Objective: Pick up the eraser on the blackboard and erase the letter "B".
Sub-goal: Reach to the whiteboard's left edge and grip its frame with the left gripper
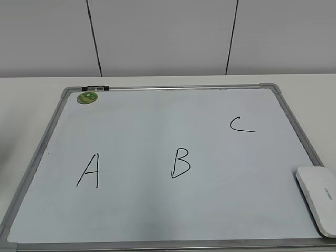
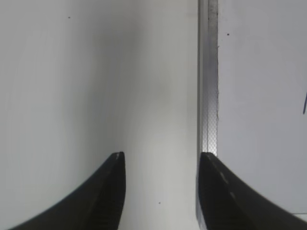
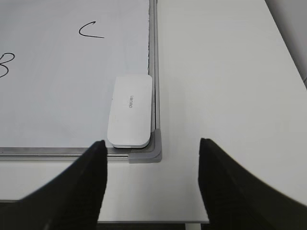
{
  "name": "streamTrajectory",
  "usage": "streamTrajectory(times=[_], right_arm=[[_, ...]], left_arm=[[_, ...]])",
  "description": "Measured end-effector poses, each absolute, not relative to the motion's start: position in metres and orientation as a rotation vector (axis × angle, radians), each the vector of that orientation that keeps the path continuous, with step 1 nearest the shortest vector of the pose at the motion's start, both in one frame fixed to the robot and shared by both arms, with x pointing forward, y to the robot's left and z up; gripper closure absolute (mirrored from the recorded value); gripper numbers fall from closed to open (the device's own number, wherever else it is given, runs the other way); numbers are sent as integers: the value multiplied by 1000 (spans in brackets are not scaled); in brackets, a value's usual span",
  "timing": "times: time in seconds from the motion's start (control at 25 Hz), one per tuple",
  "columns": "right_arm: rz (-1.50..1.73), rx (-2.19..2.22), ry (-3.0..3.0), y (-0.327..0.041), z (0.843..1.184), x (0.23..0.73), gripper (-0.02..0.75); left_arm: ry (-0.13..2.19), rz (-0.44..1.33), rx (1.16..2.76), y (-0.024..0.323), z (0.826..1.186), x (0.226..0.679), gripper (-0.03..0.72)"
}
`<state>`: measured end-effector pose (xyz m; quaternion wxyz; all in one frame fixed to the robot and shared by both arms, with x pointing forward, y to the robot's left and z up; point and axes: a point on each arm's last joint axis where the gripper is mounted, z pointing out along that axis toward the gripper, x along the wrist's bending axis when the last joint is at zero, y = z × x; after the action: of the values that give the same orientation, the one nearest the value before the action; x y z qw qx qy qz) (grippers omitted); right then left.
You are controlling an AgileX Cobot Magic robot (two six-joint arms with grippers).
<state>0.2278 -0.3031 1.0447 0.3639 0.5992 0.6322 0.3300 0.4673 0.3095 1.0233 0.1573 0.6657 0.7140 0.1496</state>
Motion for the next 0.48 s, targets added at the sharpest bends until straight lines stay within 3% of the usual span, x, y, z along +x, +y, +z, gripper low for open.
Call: streamTrajectory(times=[0.48], right_arm=[[849,1542,1627,-303,1045,228,290]], left_arm=[[2133,217,1896,307,1014,559,344]])
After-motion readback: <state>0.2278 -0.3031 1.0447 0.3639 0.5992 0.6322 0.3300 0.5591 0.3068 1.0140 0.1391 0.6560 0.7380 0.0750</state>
